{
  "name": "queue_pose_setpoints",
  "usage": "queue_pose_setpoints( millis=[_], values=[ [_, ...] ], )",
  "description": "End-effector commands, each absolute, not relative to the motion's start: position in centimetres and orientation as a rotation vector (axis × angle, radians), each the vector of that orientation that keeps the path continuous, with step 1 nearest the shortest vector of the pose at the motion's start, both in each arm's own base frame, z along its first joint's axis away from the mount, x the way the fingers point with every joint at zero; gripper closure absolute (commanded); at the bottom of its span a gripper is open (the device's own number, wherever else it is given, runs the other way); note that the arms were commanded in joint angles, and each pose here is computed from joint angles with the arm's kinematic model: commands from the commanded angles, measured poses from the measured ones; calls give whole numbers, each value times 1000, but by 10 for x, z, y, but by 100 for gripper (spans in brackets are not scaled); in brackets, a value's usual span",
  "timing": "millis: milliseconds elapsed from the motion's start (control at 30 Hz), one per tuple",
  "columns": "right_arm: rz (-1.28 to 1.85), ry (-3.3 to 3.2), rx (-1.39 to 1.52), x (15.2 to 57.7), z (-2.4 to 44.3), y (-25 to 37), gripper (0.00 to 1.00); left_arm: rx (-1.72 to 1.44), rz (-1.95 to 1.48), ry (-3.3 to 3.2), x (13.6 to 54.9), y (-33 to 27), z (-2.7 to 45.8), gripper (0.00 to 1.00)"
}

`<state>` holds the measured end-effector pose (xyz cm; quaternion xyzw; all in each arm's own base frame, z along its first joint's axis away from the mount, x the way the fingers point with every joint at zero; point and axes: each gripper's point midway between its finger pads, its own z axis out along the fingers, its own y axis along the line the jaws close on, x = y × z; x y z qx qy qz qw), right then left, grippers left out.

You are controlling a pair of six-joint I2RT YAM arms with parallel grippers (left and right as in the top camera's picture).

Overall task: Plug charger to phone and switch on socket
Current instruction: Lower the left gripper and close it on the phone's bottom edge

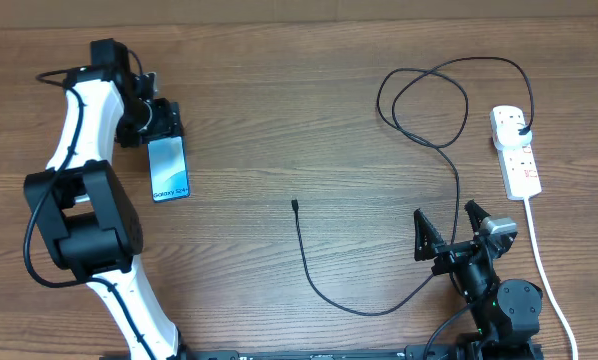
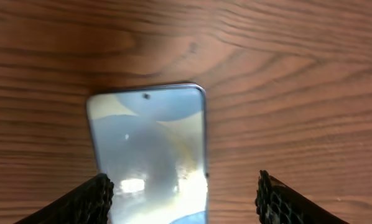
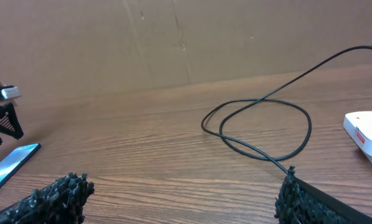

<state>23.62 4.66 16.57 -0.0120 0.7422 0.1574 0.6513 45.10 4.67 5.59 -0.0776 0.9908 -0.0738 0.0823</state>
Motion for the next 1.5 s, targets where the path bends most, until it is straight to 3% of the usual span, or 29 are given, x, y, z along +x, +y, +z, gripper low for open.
queue_pose_setpoints(
  millis=[0, 133, 433, 1467],
  values=[
    [360, 1674, -34, 236, 167, 48, 0, -302, -121, 2969, 451, 51, 58, 23],
    [360, 1674, -34, 236, 167, 48, 0, -499, 14, 2982, 440, 67, 54, 18],
    [360, 1674, -34, 236, 167, 48, 0, -507, 47, 2994, 432, 63, 22, 5],
    [360, 1674, -34, 236, 167, 48, 0, -516, -5, 3043, 414, 65, -15, 8]
  ],
)
